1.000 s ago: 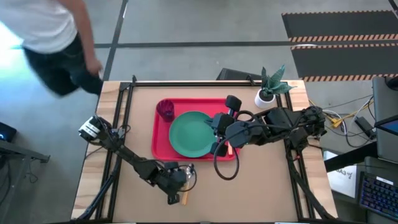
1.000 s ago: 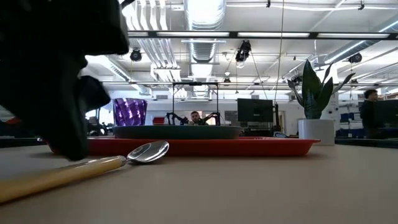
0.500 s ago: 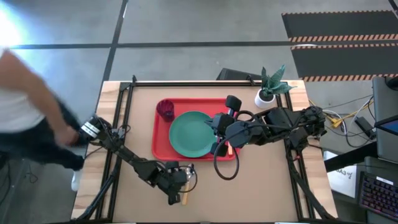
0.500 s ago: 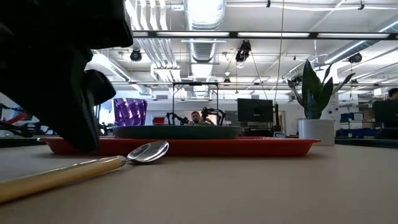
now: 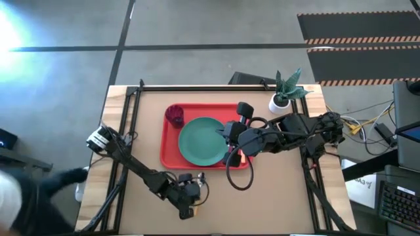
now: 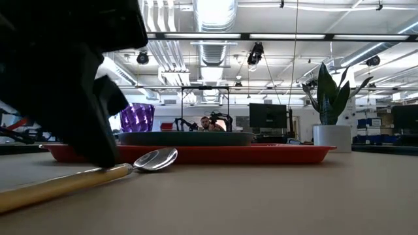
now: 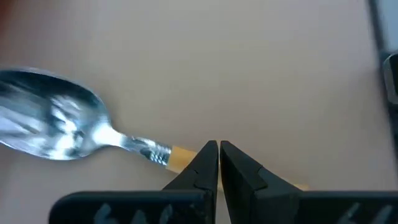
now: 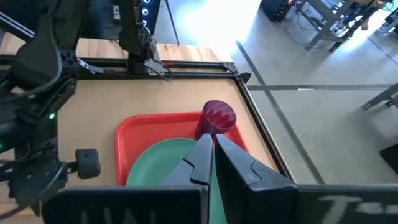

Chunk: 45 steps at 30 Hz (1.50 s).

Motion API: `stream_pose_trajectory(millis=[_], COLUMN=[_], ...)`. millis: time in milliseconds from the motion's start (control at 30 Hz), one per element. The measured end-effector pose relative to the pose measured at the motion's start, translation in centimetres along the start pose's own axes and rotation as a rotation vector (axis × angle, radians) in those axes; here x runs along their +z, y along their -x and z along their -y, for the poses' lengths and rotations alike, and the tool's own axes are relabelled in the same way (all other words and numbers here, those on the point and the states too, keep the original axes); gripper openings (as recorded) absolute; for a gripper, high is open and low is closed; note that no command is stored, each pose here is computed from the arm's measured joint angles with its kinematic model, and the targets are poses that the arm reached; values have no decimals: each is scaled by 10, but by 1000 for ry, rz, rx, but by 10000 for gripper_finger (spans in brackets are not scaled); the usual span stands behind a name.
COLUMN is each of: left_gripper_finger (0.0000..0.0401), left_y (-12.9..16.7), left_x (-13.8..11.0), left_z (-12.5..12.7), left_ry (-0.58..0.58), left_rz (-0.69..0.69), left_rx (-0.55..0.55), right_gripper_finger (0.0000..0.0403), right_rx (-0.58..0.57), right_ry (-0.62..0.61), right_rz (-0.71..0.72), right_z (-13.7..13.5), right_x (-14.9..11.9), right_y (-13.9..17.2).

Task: Pick and place plate/cup/fork/spoon on tray
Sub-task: Put the orange spoon to the left side of the orange fork on the orange tray

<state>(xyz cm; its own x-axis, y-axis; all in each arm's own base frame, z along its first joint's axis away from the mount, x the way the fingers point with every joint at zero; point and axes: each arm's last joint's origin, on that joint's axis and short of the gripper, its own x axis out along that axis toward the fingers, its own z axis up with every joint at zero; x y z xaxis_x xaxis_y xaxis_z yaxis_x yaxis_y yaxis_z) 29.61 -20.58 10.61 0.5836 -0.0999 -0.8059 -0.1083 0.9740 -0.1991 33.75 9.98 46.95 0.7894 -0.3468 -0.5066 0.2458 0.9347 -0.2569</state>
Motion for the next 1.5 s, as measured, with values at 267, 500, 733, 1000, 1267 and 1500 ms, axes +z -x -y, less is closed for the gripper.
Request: stream_pose_trajectory(millis=[267,500,733,1000,1267,1500], left_gripper_finger=[0,0,0,0,0,0], left_y=[22,45,43,33,26,21], left_x=[20,35,10,4,14,32], left_z=[9,12,-4,-2,4,-3], left_ry=[-143,-172,-109,-55,-40,-33], left_rz=[-22,74,-129,-127,-20,92], left_rx=[209,286,392,262,134,158], right_gripper_finger=[8,8,8,8,8,8], right_rx=[1,1,9,9,9,9], right_ry=[8,16,24,29,29,29], right_rz=[0,-4,-5,-5,-5,-5], right_z=[0,0,0,0,0,0], right_x=[0,0,0,0,0,-1], right_y=[0,0,0,0,0,0])
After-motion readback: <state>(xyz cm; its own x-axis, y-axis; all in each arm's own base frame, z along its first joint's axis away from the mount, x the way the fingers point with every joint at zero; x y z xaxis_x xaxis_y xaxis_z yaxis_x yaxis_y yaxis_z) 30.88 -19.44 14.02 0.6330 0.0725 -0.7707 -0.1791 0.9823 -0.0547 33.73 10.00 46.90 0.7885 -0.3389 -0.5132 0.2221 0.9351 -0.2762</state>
